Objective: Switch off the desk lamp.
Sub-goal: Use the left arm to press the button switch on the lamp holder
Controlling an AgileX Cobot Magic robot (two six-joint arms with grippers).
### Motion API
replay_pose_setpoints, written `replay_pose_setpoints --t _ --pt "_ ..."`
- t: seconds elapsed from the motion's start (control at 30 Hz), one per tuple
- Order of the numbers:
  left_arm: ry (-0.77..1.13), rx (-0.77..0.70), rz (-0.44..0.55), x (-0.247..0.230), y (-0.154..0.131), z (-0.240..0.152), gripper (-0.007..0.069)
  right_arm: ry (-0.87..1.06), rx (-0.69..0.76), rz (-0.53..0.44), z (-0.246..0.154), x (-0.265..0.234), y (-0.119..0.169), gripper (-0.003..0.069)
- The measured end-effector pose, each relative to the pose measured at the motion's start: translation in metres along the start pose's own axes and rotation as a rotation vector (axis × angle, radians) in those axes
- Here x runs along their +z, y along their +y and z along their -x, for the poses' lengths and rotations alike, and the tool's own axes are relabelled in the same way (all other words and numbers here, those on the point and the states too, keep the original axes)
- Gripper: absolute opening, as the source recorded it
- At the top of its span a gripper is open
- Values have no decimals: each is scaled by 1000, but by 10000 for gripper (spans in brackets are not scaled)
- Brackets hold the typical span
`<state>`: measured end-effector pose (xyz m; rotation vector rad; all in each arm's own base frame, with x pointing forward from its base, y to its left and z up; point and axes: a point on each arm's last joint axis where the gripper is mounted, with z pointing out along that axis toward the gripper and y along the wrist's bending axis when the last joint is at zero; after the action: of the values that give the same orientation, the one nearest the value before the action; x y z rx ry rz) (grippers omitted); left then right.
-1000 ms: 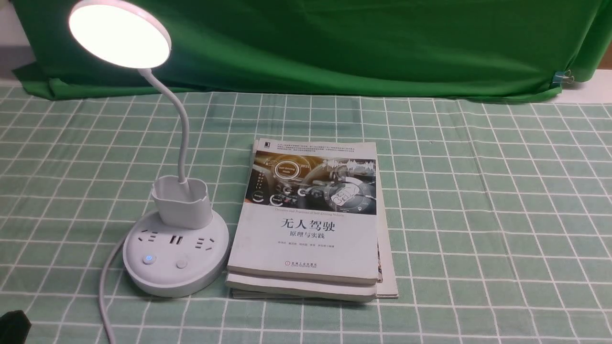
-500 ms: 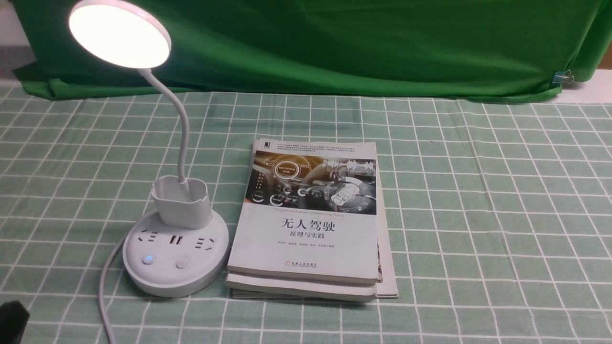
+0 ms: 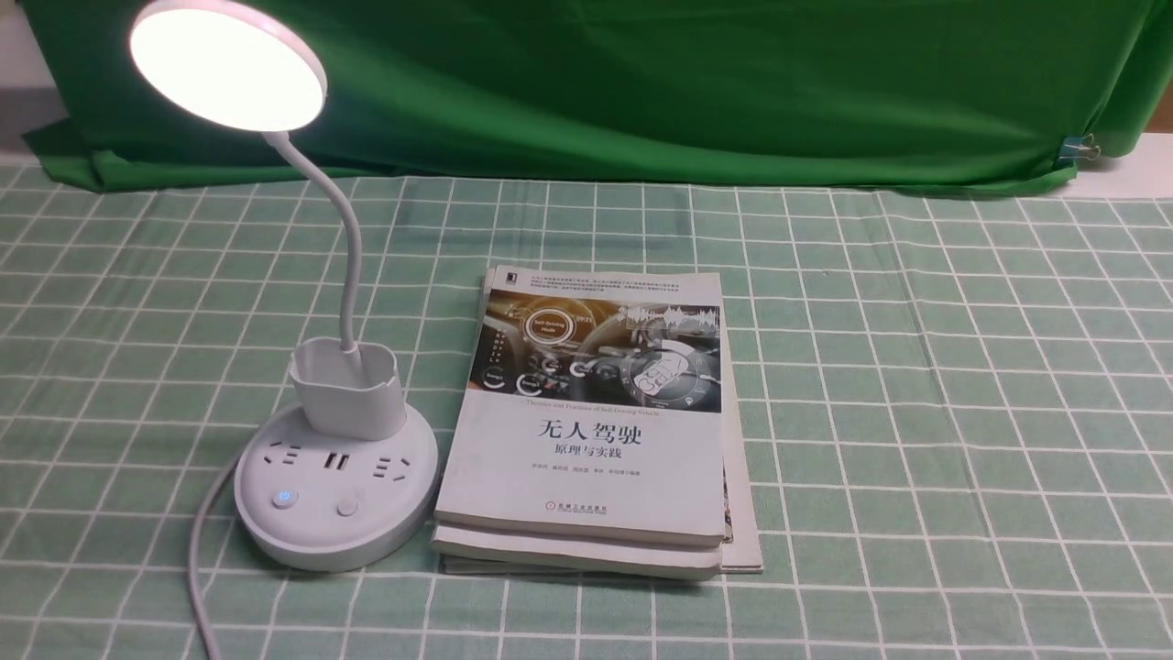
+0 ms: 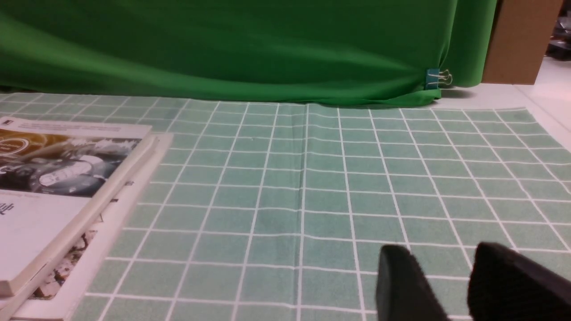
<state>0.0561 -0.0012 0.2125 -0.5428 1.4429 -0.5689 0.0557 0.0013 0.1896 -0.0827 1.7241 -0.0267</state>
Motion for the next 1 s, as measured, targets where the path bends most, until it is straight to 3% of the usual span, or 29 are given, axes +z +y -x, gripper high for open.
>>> replay_pose_setpoints --t 0.17,0.3,0.6,0.73,1.0 --pt "201 124 -21 7 -28 14 0 0 0 0 0 0 0 242" --pt "506 260 43 30 -48 25 0 0 0 0 0 0 0 242" --pt "1079 382 190 106 -41 13 0 0 0 0 0 0 0 242" --pt "1215 429 167 136 -45 -2 0 0 0 0 0 0 0 242" --pt "1365 562 74 174 -84 -33 0 0 0 0 0 0 0 242"
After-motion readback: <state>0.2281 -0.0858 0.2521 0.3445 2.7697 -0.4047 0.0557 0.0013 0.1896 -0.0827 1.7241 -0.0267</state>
